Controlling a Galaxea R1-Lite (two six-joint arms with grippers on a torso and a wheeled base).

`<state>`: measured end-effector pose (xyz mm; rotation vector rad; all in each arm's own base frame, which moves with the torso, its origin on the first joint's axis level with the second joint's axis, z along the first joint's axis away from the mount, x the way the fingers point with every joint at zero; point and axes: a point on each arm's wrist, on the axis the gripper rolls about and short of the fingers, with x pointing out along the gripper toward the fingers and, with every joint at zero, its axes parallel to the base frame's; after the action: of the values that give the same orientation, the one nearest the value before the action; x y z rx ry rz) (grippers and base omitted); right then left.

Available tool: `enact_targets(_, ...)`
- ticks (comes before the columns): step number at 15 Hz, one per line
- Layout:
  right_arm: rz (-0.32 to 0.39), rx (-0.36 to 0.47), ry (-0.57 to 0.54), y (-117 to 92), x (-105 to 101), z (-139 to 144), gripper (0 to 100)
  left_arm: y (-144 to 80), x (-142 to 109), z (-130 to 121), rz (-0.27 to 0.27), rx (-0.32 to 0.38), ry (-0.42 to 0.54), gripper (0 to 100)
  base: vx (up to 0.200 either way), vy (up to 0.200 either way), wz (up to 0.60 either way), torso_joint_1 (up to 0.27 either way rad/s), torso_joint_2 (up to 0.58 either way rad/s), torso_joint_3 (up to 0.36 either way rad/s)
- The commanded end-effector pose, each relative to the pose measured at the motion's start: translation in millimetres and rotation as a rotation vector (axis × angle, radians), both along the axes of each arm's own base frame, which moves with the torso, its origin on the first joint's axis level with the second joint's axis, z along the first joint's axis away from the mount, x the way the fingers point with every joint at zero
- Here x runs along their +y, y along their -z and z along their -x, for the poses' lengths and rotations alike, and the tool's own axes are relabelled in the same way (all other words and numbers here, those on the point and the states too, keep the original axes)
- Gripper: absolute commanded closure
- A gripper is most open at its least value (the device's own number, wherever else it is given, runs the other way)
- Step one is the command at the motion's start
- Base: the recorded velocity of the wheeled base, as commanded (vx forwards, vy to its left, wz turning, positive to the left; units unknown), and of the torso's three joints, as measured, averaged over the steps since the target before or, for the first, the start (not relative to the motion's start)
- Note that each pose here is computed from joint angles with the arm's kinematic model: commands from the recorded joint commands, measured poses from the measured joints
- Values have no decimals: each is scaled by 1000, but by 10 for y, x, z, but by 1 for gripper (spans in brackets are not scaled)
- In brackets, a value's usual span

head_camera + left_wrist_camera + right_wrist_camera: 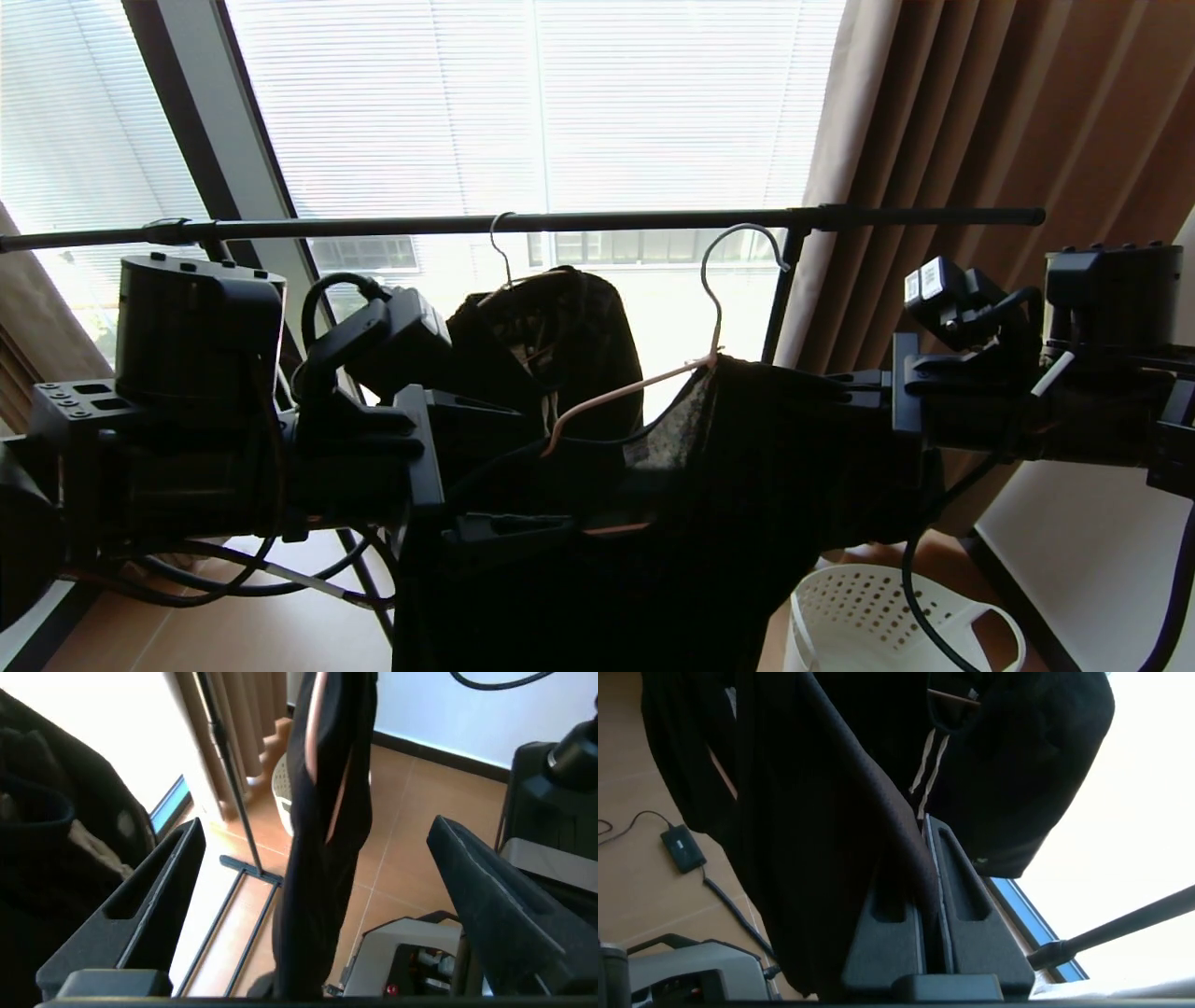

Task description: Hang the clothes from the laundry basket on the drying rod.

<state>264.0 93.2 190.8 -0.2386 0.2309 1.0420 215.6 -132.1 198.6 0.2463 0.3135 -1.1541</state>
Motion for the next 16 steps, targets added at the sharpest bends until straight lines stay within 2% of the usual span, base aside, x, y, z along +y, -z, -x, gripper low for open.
enact_targets(1, 0, -1, -3, -2, 7, 5, 100, 71, -53, -48, -13, 24, 9, 0, 0, 0, 0, 0, 0, 0)
enact_targets(7, -1, -2, -3, -6, 5, 12, 100, 96, -77, -104, -37, 23, -41, 0, 0, 0, 0, 0, 0, 0)
enact_targets(8, -1, -2, -3, -6, 5, 12, 100, 101, -80, -111, -38, 24, -42, 100, 0, 0, 0, 0, 0, 0)
enact_targets(16, 17, -14, -10, 31, 11, -9, 100, 70, -50, -47, -32, 7, -34, 100, 0, 0, 0, 0, 0, 0)
